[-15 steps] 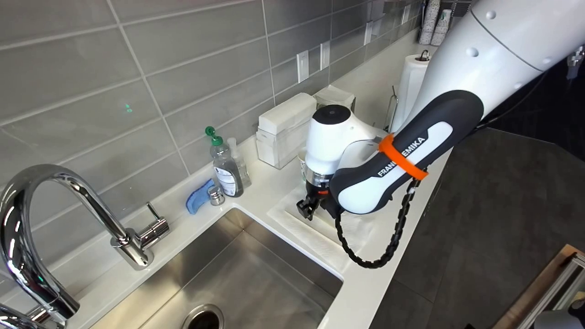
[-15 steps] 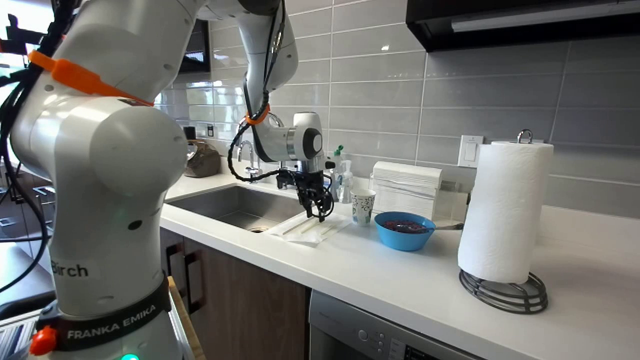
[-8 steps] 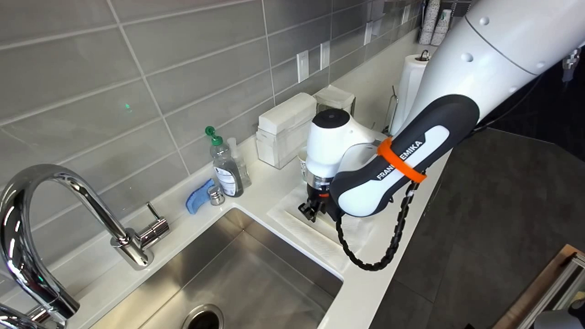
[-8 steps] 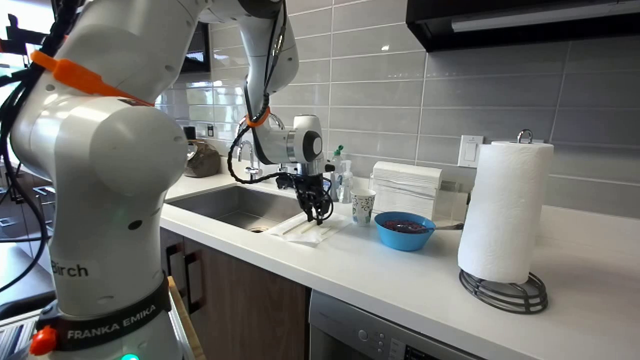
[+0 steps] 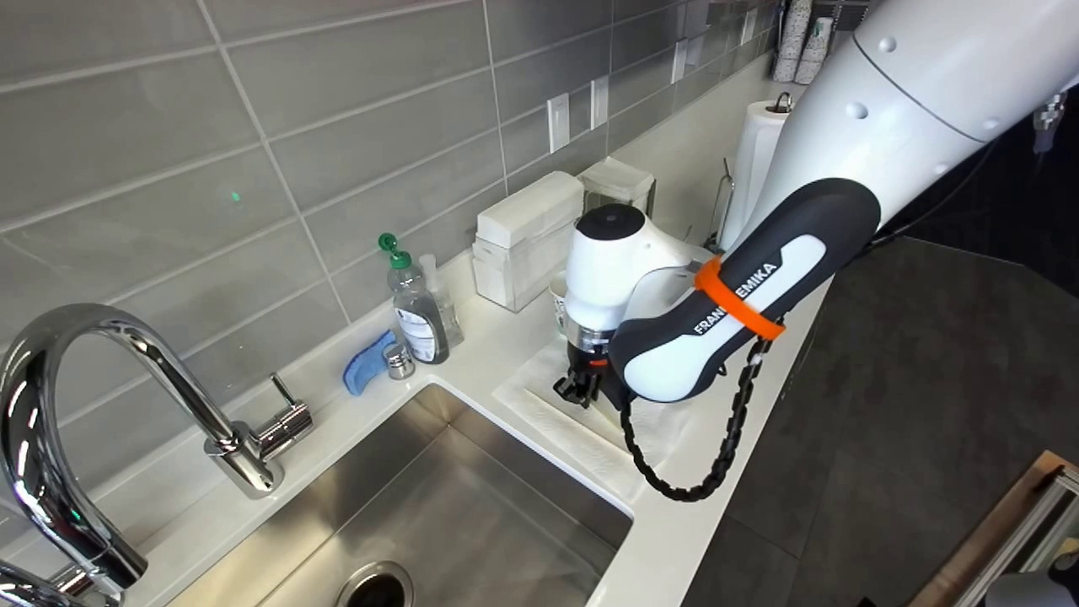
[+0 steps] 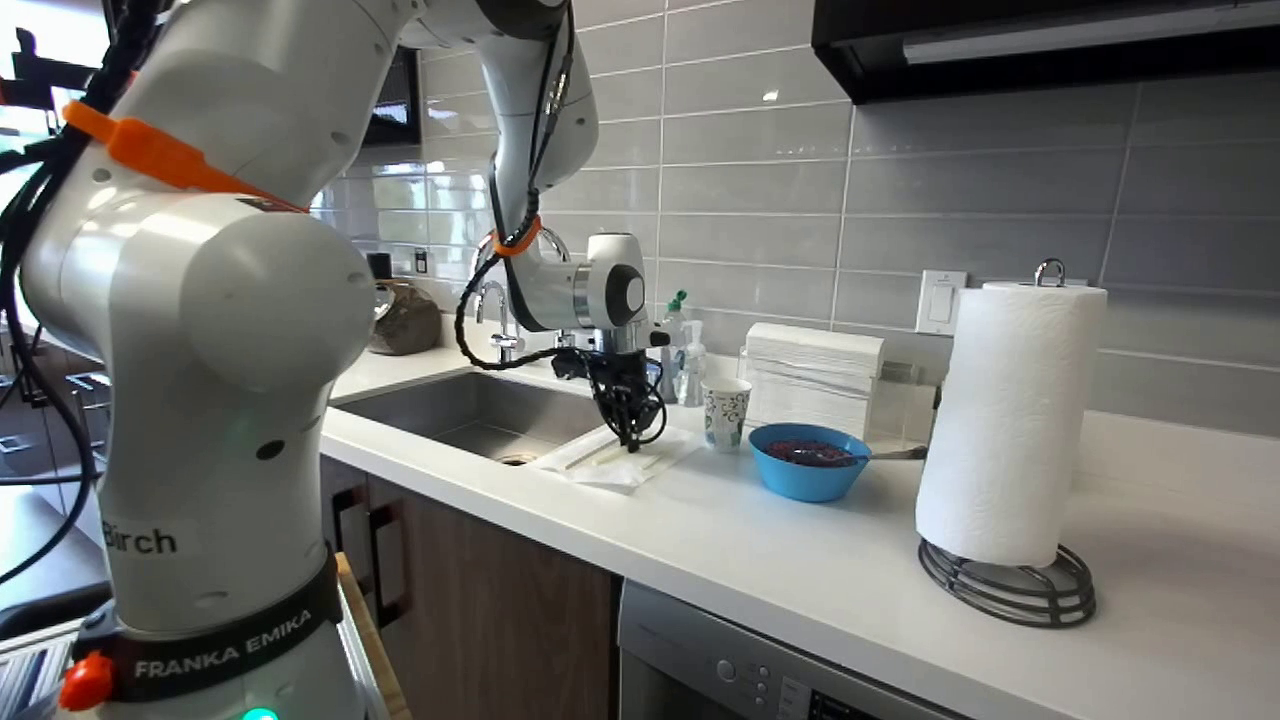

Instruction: Use the white spoon to put the contents from the bowl into the cup on the left then put the spoon in the bowl.

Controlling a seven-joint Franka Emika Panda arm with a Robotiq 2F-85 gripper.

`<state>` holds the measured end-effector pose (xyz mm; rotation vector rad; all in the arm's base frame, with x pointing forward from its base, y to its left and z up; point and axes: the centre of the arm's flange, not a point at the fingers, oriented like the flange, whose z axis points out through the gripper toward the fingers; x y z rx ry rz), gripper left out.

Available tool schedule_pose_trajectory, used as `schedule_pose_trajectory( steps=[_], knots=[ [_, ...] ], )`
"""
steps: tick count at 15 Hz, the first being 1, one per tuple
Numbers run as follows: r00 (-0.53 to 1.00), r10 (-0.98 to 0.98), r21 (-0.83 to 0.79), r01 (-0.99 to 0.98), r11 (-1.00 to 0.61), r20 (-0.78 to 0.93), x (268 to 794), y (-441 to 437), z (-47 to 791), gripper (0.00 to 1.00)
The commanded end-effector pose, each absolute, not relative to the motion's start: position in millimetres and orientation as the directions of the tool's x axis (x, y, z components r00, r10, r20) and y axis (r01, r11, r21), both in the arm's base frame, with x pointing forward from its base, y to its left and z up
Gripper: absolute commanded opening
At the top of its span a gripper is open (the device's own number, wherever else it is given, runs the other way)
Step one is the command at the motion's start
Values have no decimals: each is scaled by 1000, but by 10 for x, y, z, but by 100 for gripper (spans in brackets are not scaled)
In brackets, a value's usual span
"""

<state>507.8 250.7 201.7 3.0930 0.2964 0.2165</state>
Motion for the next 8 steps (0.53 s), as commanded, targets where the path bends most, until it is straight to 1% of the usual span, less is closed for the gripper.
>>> schedule_pose_trajectory(
  steps=[1,5,8],
  knots=[
    [972,190,43,186,-982,138,5082,2547,1965,3],
    [973,180,29,178,-984,148,5071,2607,2153,4],
    [987,106,12,106,-994,117,5024,2614,2388,4]
  ],
)
